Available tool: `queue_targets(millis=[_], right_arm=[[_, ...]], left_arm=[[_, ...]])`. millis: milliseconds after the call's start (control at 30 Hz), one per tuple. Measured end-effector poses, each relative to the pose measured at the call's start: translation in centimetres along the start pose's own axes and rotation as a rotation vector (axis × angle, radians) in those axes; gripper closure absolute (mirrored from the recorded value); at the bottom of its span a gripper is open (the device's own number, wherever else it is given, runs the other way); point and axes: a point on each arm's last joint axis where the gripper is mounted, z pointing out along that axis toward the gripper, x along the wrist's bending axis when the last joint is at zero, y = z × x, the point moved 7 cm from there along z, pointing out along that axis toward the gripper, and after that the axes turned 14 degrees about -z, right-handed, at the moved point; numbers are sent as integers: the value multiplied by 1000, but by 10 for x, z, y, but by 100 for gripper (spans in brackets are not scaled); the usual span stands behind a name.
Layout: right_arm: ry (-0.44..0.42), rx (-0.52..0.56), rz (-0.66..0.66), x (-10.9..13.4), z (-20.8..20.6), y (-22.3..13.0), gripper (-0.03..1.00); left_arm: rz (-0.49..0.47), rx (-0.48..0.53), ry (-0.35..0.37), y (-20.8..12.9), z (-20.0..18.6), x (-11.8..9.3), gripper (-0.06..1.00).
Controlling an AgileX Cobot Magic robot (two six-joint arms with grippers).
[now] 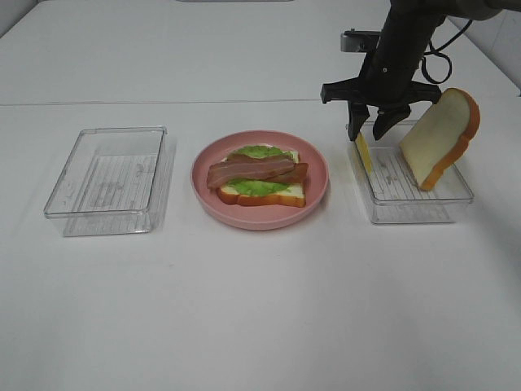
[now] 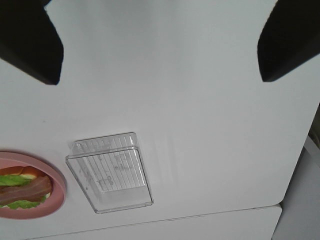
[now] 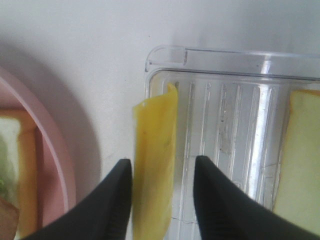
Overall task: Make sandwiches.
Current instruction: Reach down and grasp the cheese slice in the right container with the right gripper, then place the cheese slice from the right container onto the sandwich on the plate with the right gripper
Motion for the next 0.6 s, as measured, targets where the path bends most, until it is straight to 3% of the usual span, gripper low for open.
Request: queue_targets(millis=[133,300,600], right_arm=[[7,-1,3,1,0,0,73],[1,4,0,0,0,-1,97],[-20,16,-9,-3,0,-3,97]], left_arm=[[0,0,0,0,0,0,-3],[0,0,0,0,0,0,-3],[0,0,0,0,0,0,-3]])
